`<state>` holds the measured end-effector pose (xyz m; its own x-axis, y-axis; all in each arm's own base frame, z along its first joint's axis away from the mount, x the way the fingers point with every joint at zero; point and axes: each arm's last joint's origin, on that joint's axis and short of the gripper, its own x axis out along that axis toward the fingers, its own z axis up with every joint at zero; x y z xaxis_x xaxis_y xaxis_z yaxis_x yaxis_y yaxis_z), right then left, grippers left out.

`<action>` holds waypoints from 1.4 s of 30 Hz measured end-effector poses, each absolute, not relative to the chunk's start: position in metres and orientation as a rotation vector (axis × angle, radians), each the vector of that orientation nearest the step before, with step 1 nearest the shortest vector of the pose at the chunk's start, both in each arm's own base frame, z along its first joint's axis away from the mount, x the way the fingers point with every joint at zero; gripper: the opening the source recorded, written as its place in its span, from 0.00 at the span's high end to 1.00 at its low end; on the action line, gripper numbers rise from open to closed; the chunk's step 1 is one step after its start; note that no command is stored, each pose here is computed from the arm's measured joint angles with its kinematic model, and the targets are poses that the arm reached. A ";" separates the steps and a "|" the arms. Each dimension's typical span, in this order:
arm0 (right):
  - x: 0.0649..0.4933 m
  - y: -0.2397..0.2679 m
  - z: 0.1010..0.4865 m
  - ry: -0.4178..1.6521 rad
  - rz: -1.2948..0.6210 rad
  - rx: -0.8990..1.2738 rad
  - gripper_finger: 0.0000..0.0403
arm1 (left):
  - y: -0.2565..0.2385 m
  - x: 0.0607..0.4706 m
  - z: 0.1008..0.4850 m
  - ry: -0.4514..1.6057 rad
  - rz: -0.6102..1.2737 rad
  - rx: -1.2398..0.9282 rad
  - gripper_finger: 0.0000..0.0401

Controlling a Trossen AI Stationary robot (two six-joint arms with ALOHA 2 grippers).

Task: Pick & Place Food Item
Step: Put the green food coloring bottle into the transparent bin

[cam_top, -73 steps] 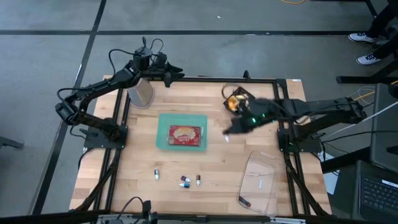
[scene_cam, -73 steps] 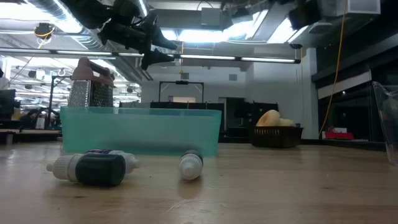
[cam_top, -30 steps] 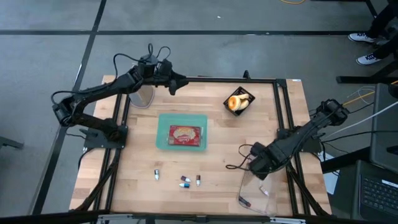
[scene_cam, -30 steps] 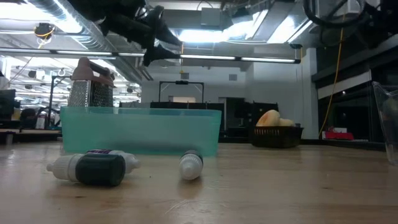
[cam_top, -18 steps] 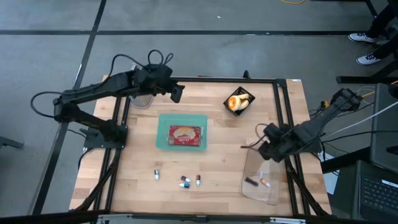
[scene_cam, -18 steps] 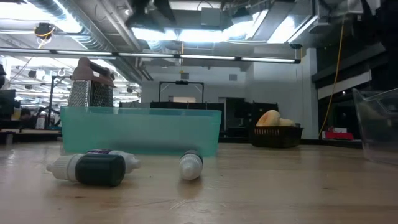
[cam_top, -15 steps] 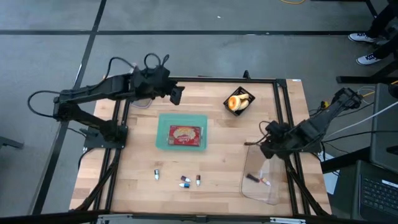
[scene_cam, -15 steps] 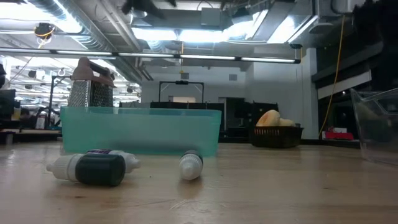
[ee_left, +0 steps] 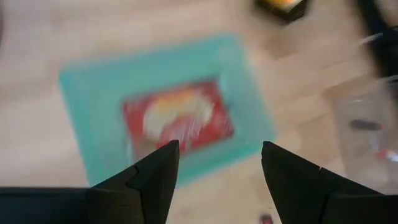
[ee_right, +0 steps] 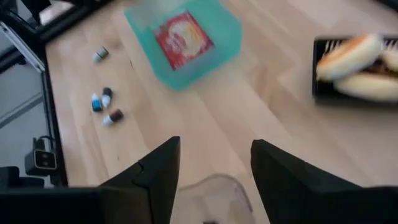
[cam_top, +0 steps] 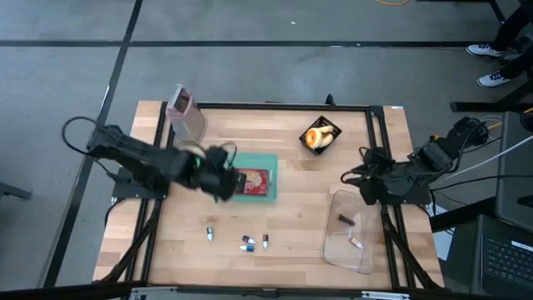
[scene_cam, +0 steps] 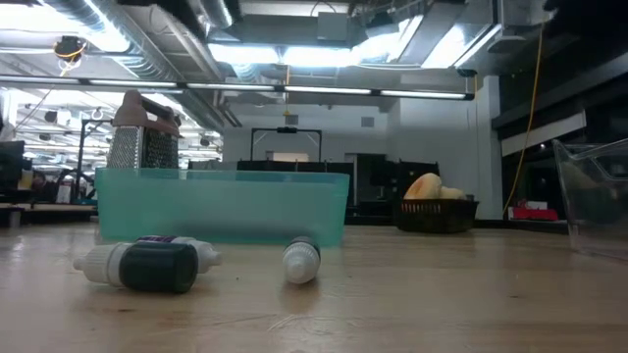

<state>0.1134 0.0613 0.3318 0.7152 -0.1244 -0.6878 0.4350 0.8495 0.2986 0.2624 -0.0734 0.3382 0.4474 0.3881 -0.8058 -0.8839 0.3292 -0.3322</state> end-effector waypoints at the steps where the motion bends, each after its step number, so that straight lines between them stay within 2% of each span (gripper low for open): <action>1: 0.113 0.060 0.336 0.701 -0.319 0.458 0.52 | -0.082 0.263 0.331 0.703 0.955 -0.906 0.44; 7: 0.115 0.054 0.344 0.700 -0.293 0.364 0.52 | -0.136 0.268 0.297 0.776 1.086 -1.183 0.44; 12: 0.116 0.048 0.346 0.709 -0.293 0.311 0.52 | -0.166 0.282 0.271 1.019 1.039 -1.316 0.44; 17: 0.113 0.039 0.348 0.695 -0.312 0.297 0.52 | -0.173 0.290 0.250 1.120 1.093 -1.281 0.44; 23: 0.110 0.031 0.350 0.694 -0.320 0.326 0.52 | -0.174 0.277 0.240 1.263 1.208 -1.229 0.44; 31: 0.111 0.023 0.351 0.701 -0.336 0.320 0.52 | -0.176 0.276 0.213 1.280 1.195 -1.299 0.44; 38: 0.112 0.020 0.351 0.709 -0.327 0.329 0.52 | -0.164 0.268 0.191 1.336 1.284 -1.271 0.44; 42: 0.113 0.018 0.351 0.706 -0.344 0.336 0.52 | -0.160 0.268 0.179 1.326 1.272 -1.294 0.44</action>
<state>0.1126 0.0183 0.3510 0.7100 -0.1920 -0.6775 0.4151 0.8913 0.1824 0.2680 -0.1598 0.1787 -0.0870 -0.1109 -0.9900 -0.9938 -0.0599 0.0940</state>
